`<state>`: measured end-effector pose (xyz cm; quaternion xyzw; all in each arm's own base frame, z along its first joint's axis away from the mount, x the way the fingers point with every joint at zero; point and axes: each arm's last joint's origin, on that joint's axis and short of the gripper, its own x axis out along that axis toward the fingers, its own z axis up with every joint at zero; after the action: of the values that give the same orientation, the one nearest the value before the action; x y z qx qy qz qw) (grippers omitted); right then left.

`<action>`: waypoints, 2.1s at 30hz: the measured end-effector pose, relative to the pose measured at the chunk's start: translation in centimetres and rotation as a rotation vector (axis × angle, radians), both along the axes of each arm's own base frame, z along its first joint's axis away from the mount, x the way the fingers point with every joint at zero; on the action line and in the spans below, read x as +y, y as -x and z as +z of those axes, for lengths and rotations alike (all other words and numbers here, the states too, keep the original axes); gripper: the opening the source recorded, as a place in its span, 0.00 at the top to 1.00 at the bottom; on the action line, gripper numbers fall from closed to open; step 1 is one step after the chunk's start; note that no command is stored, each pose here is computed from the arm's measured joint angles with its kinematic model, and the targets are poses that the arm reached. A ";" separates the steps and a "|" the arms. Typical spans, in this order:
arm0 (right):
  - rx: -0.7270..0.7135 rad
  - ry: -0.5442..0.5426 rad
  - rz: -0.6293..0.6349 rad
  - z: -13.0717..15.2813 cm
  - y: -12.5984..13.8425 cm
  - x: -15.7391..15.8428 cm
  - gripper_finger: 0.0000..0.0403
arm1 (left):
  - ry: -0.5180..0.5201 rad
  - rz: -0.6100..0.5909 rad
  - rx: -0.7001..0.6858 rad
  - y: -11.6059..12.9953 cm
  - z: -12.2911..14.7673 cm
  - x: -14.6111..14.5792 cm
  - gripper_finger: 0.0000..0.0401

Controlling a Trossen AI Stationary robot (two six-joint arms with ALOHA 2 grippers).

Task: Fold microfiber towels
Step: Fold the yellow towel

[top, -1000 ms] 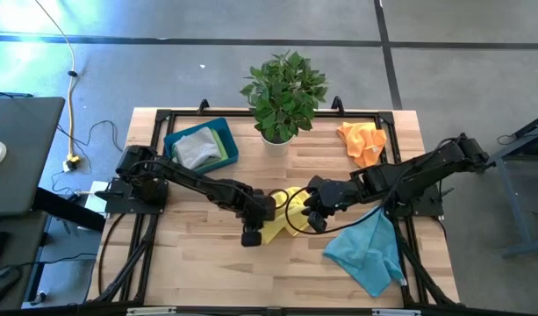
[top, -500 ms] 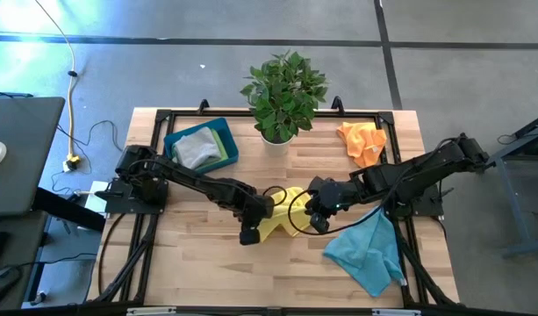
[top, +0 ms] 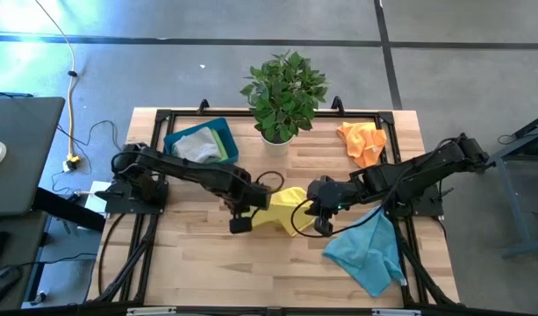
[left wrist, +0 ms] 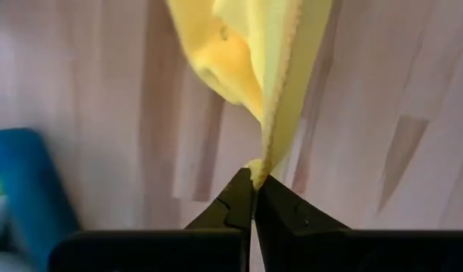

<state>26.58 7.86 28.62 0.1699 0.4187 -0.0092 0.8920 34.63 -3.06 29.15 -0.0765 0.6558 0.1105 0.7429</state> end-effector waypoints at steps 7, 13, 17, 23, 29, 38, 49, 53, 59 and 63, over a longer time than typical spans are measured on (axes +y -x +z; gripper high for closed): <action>-0.015 0.092 -0.017 1.8 0.0 -0.3 1.00 | -0.091 -0.013 0.089 1.3 2.4 0.4 1.00; 0.038 0.234 -0.042 4.3 0.8 -1.0 1.00 | -0.205 -0.025 0.063 1.4 4.0 0.7 1.00; 0.083 0.319 -0.042 5.2 1.5 -1.4 1.00 | -0.276 -0.079 0.017 1.3 5.5 0.9 1.00; 0.045 0.490 0.037 7.1 1.6 -1.7 1.00 | -0.372 -0.152 -0.051 1.4 8.0 1.4 1.00; 0.023 0.773 0.073 8.6 1.6 -2.3 1.00 | -0.620 -0.290 -0.062 1.6 10.5 2.0 1.00; 0.052 1.014 -0.019 9.4 1.7 -2.9 1.00 | -0.939 -0.295 -0.052 2.3 13.9 2.6 1.00; -0.094 0.675 0.305 10.5 1.4 -1.6 1.00 | -0.342 -0.464 -0.230 2.5 13.6 0.8 1.00; -0.058 0.937 -0.033 11.5 1.5 -2.8 1.00 | -0.794 -0.269 -0.147 2.7 14.2 2.1 1.00; -0.157 0.611 0.261 12.4 1.6 -1.8 1.00 | -0.590 -0.412 -0.189 2.8 14.1 0.8 1.00; -0.156 0.642 0.259 12.8 1.7 -1.9 1.00 | -0.521 -0.492 -0.210 3.2 14.3 0.1 1.00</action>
<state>24.88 5.99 41.42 -0.1734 0.3432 -0.0143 0.9230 31.45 -2.97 43.45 0.2638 0.5246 0.0834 0.8051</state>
